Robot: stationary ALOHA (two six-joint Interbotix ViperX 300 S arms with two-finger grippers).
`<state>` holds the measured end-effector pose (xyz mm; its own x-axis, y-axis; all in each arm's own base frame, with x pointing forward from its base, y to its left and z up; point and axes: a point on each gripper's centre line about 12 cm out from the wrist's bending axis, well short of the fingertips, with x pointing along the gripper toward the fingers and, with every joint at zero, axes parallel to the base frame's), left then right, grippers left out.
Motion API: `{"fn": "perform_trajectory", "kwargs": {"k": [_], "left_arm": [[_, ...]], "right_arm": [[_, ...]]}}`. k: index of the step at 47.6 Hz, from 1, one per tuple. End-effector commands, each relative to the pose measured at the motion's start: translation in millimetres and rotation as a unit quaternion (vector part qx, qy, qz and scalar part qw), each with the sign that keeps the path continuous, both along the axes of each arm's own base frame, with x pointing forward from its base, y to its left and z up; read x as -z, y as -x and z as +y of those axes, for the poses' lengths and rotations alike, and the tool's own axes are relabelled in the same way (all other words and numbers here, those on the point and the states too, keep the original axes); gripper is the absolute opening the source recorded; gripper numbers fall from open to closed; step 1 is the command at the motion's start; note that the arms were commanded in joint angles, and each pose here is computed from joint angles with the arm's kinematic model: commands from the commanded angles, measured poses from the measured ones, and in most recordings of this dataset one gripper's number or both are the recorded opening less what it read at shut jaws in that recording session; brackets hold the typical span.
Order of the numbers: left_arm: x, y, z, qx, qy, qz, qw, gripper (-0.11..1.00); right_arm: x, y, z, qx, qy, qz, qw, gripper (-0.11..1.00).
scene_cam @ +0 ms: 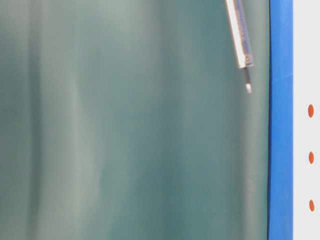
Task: Touch the tip of the soldering iron to the mark.
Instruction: 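Lower the iron back onto the blue table below the board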
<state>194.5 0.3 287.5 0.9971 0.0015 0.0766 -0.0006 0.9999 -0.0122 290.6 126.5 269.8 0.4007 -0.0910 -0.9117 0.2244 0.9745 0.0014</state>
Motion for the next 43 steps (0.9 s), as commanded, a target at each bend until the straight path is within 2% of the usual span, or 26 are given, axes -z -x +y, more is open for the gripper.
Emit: {"fn": "perform_trajectory", "kwargs": {"k": [1,18,28,43], "left_arm": [[-5,-1,-1,0.002,0.0,-0.008,1.0,0.0],[-5,-1,-1,0.002,0.0,-0.008,1.0,0.0],[-4,-1,-1,0.003,-0.001,-0.007,1.0,0.0],[-5,-1,-1,0.002,-0.001,-0.009,1.0,0.0]], "right_arm": [[-11,-3,5,0.001,-0.004,-0.017,0.9998,0.07],[-4,-18,2,0.0,0.014,-0.027,0.9995,0.07],[0,-50,2,-0.007,0.013,-0.042,0.999,0.07],[1,-104,-3,-0.031,0.03,-0.06,0.9973,0.07]]}}
